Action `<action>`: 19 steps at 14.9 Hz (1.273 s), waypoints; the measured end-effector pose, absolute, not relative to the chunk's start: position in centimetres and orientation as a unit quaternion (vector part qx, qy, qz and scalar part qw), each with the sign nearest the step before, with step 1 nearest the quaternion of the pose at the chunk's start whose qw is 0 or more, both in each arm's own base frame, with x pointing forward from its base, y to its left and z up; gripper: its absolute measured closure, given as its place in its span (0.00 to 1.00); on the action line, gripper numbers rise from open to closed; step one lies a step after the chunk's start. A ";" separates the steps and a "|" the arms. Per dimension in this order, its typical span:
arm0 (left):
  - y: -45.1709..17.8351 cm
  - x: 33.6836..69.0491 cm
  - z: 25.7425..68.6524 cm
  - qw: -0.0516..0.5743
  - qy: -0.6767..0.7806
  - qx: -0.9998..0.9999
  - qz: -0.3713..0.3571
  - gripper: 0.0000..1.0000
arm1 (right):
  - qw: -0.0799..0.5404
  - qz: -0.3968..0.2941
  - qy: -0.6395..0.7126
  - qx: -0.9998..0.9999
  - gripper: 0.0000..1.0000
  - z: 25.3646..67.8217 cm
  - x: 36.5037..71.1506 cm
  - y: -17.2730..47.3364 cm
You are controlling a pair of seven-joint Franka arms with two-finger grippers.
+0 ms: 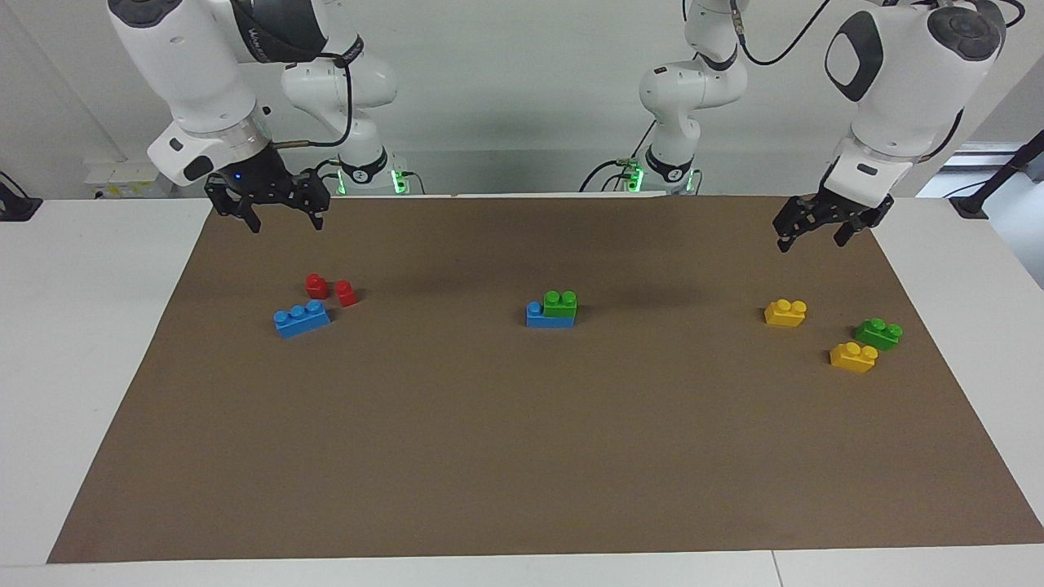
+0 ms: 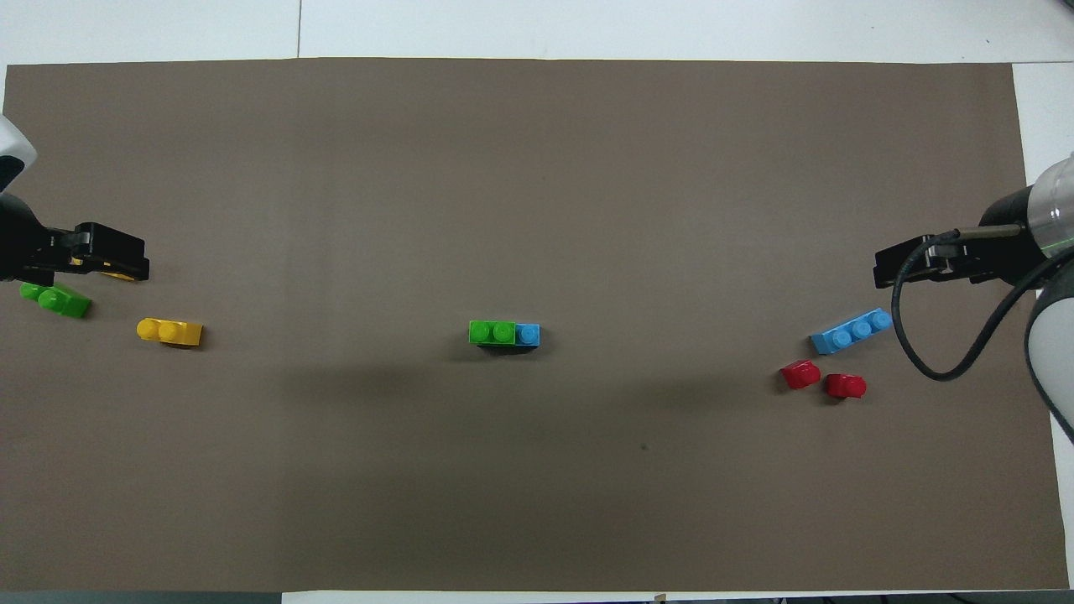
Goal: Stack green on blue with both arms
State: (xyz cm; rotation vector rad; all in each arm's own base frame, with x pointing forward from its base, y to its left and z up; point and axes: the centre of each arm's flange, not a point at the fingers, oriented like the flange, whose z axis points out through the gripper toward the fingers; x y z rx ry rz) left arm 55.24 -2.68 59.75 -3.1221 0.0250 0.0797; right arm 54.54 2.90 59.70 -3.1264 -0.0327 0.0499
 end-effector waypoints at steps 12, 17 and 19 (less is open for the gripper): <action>-2.9 55.2 60.2 0.009 0.011 -1.000 0.023 0.00 | 0.001 0.027 -0.008 -1.000 0.10 59.5 54.3 2.3; -2.9 55.2 60.2 0.009 0.011 -1.000 0.022 0.00 | 0.001 0.027 -0.008 -1.000 0.00 59.5 54.3 2.3; -2.9 55.2 60.2 0.009 0.011 -1.000 0.022 0.00 | -0.002 0.027 -0.009 -1.000 0.00 59.5 54.3 2.3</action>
